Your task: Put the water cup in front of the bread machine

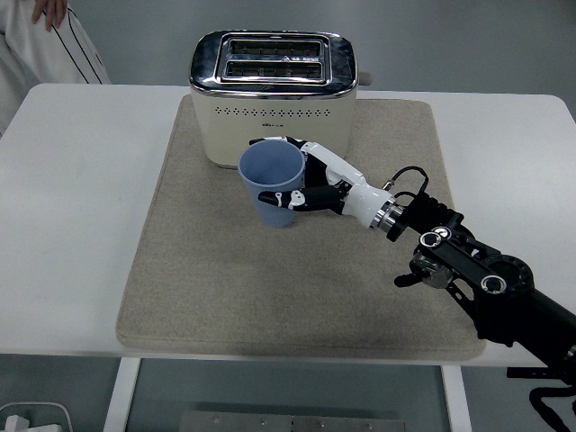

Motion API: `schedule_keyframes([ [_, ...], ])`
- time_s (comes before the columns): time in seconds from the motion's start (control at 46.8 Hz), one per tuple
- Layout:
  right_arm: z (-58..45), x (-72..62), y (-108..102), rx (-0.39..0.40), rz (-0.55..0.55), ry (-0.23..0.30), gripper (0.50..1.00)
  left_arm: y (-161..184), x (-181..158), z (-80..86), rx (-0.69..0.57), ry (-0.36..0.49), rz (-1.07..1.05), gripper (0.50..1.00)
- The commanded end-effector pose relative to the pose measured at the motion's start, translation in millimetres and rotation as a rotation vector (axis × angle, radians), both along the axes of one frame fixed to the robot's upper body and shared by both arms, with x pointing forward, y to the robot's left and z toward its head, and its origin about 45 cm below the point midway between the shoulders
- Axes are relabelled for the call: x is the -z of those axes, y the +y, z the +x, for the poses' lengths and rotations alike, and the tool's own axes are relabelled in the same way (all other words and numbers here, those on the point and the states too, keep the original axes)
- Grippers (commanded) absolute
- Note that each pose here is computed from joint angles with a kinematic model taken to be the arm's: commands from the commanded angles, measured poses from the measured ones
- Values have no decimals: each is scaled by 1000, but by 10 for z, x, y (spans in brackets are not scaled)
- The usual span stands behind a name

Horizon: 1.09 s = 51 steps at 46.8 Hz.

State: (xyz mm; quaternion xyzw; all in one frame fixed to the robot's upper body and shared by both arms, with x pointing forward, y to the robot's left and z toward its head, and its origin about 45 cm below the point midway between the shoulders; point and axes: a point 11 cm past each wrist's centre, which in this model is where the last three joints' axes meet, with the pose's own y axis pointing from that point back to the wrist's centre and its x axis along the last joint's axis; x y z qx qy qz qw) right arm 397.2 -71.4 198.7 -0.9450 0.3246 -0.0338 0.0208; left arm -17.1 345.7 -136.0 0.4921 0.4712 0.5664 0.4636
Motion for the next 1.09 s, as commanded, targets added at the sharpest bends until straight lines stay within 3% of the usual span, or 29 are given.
schedule_keyframes([
  [0.0, 6, 24, 30, 17, -14, 7, 688, 0, 0, 0, 0, 0, 0, 1000],
  [0.598, 58, 189, -100, 131, -76, 3, 719, 0, 0, 0, 0, 0, 0, 1000],
  [1.068, 32, 294, -168, 177, -76, 25, 856, 0, 0, 0, 0, 0, 0, 1000],
])
